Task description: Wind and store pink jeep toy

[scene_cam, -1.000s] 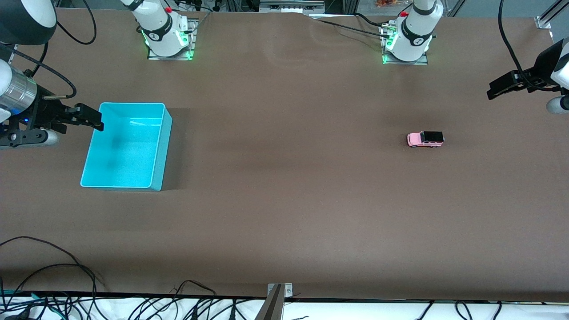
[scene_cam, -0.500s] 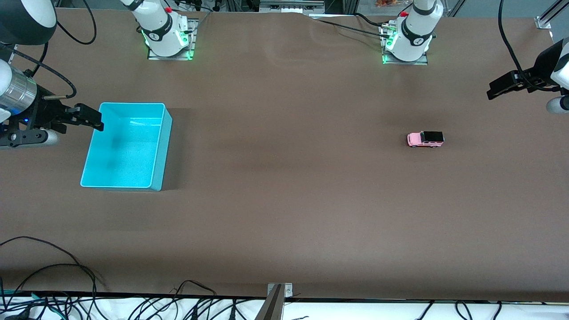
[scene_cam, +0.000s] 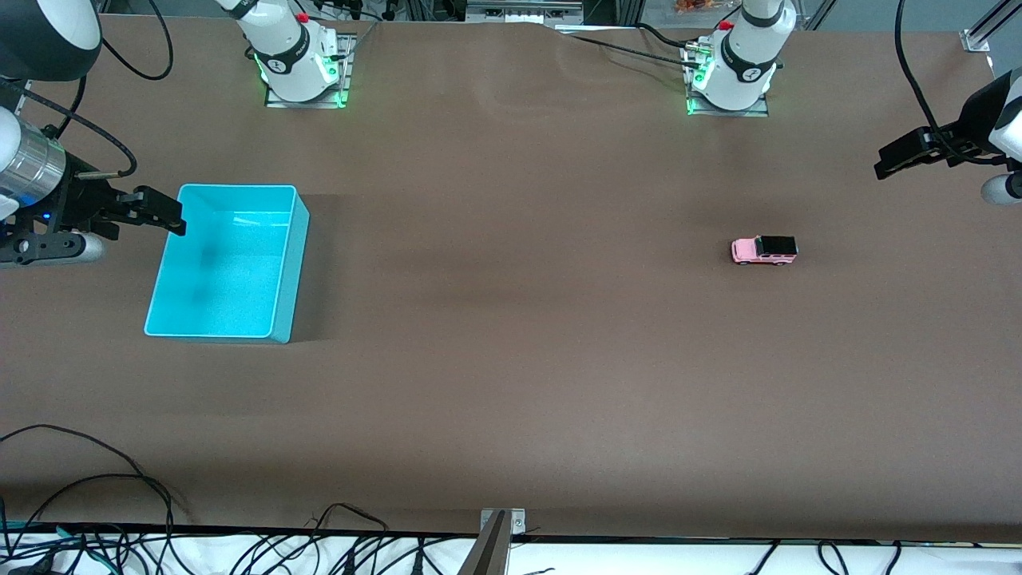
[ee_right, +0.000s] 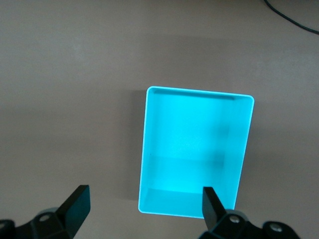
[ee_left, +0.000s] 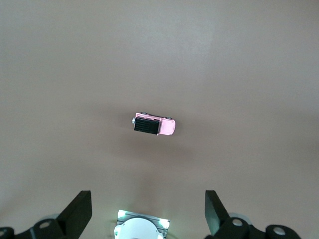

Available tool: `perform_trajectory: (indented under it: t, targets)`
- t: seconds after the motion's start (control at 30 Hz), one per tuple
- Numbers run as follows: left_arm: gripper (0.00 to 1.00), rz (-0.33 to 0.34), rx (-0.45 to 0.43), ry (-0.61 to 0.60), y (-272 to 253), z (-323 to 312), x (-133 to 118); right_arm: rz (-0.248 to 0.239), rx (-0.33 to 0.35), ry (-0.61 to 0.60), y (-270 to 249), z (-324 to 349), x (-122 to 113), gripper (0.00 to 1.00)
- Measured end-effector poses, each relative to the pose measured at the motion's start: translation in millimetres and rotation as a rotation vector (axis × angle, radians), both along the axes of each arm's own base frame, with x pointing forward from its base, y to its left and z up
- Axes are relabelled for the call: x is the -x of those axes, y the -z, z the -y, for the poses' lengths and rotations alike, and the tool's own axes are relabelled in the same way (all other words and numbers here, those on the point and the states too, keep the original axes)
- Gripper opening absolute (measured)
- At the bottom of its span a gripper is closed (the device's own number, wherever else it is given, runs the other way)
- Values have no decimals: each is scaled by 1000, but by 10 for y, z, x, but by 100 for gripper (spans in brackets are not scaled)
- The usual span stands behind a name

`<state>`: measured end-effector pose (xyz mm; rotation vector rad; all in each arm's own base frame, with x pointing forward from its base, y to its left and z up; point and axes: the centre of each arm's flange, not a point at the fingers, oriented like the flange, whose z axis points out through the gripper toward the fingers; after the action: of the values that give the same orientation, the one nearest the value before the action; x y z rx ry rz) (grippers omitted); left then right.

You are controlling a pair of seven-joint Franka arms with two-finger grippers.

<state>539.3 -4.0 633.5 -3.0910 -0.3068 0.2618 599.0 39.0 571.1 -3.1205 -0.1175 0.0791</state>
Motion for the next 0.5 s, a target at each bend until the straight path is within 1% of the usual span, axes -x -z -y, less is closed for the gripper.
perform_trajectory:
  t: [0.33, 0.5]
  targets:
    - [100, -3, 0, 0, 14, 0, 0, 0, 0, 0, 0, 0, 0, 100]
    - [100, -17, 0, -6, 163, -34, -21, 0, 0, 0, 0, 0, 0, 100]
